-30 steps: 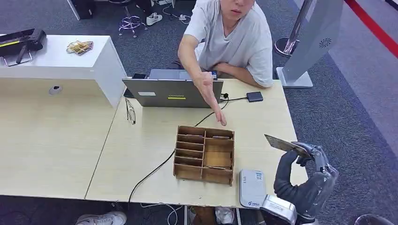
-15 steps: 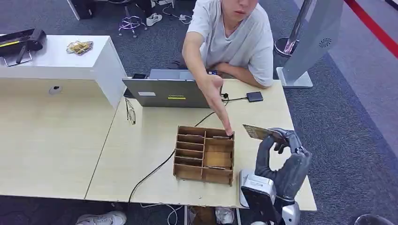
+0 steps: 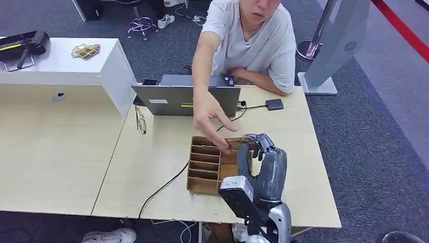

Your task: Pass the card to the sensor for recognition and then transmit it.

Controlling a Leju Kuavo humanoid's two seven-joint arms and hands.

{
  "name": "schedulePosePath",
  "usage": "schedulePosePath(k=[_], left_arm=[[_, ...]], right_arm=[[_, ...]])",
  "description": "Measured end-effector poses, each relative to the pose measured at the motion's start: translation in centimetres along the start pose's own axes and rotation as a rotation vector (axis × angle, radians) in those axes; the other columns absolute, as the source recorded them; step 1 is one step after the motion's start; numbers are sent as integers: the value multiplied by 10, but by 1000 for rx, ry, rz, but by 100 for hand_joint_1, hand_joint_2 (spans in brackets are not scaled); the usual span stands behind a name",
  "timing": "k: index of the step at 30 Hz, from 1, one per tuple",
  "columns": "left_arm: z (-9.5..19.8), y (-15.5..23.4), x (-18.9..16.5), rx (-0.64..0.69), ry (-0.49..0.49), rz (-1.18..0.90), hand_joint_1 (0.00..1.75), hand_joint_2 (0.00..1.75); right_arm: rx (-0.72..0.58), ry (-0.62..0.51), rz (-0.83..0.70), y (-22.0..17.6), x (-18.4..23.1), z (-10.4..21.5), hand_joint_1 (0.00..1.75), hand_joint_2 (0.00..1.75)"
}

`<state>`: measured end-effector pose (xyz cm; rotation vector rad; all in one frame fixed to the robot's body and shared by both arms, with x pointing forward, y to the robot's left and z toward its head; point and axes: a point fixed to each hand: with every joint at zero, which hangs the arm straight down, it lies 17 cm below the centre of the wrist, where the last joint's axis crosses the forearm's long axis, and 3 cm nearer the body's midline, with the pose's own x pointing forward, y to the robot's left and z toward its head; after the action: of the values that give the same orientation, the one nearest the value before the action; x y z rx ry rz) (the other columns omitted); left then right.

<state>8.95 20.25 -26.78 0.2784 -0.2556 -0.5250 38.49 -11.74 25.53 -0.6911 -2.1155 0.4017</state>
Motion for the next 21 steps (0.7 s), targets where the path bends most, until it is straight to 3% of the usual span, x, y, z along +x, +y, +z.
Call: schedulePosePath(k=[7,8,16,17,21], left_arm=[[0,1,0,2,1,1,0,0],[0,1,0,2,1,1,0,0],[0,1,-1,3,1,1,0,0],[0,1,-1,3,1,1,0,0],[0,1,-1,3,2,3,0,0]], right_arm=[[44,0,-13,13,0,4,175,175],[48,0,-14,14,-1,4,5,175],[68,-8,-11,19,0,8,0,175],[70,-9,-10,20,0,9,0,0],[73,-11,-9,20,0,9,0,0]])
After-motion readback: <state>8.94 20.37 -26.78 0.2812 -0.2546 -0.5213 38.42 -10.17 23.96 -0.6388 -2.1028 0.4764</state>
